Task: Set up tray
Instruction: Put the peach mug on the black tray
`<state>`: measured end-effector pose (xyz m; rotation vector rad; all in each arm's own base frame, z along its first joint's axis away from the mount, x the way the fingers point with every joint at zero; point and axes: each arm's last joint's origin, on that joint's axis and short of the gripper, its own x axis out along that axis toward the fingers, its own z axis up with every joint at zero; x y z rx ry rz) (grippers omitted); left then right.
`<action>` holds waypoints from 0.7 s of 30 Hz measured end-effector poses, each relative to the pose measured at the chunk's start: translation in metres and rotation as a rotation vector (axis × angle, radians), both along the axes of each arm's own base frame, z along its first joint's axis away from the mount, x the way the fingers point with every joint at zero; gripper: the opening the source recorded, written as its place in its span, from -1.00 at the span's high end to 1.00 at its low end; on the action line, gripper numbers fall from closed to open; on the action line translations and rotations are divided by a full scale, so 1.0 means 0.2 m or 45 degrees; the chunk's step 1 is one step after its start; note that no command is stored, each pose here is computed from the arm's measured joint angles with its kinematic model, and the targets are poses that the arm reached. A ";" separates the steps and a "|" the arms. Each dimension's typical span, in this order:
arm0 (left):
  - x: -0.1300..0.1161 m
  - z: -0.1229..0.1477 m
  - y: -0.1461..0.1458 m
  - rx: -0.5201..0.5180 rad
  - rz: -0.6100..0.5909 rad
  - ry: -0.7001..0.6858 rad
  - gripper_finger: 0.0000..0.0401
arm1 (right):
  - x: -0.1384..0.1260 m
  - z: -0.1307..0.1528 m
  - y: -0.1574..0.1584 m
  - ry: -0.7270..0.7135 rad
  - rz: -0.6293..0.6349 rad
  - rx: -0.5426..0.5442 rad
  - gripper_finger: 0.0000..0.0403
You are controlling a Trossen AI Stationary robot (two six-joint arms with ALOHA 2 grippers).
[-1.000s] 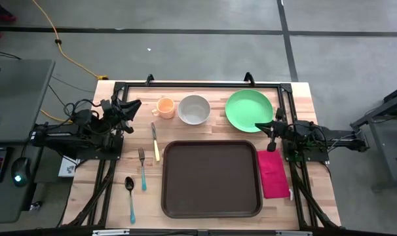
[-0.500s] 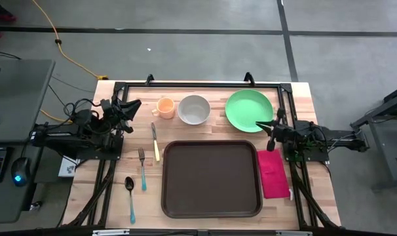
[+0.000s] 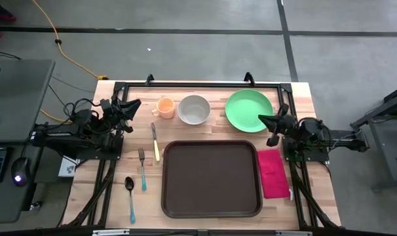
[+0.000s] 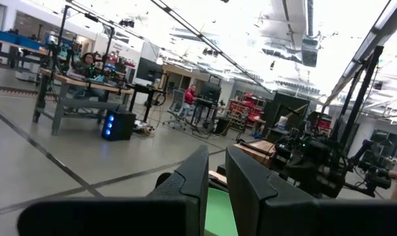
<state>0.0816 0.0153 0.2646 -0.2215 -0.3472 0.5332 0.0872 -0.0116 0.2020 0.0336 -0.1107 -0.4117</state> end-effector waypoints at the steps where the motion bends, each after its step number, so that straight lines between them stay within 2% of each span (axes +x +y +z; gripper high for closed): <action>1: 0.00 0.00 0.00 0.000 0.000 0.000 0.57 | 0.00 0.01 0.00 -0.043 0.005 0.057 1.00; 8: 0.00 0.00 0.00 0.000 0.001 0.000 0.57 | 0.00 0.04 0.00 -0.193 0.053 0.185 1.00; 15: 0.01 0.00 0.00 -0.002 0.001 0.010 0.57 | -0.02 0.09 -0.01 -0.453 -0.044 0.423 1.00; 21: 0.06 0.04 0.00 0.005 0.005 0.090 0.57 | -0.04 0.12 -0.02 -0.579 -0.096 0.475 1.00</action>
